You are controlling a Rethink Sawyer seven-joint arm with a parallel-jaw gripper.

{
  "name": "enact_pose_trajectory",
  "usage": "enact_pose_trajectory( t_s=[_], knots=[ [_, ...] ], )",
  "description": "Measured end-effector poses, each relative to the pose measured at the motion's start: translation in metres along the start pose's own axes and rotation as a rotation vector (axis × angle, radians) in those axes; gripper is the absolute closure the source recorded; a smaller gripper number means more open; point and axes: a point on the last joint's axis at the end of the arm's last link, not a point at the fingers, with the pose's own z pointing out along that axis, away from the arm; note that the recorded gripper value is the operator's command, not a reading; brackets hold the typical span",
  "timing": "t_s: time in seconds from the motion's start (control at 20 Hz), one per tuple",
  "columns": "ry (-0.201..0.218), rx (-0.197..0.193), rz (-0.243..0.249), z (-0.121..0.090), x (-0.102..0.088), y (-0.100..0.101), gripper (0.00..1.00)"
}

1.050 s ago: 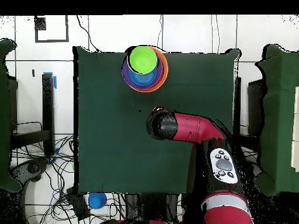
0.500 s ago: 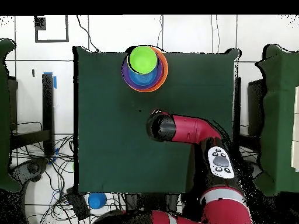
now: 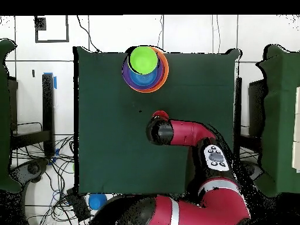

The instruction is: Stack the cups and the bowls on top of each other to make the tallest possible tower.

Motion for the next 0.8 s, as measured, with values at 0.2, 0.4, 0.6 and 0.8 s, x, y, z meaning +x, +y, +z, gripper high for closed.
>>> enact_pose_trajectory(
  t_s=[0.2, 0.4, 0.6, 0.8],
  knots=[
    [0.004, -0.006, -0.013, 0.019, 0.011, 0.000, 1.00],
    [-0.033, -0.023, -0.017, 0.014, 0.003, 0.005, 1.00],
    [-0.036, -0.025, -0.017, 0.013, 0.002, 0.005, 1.00],
    [-0.038, -0.029, -0.015, 0.011, 0.001, 0.006, 1.00]
  ],
)
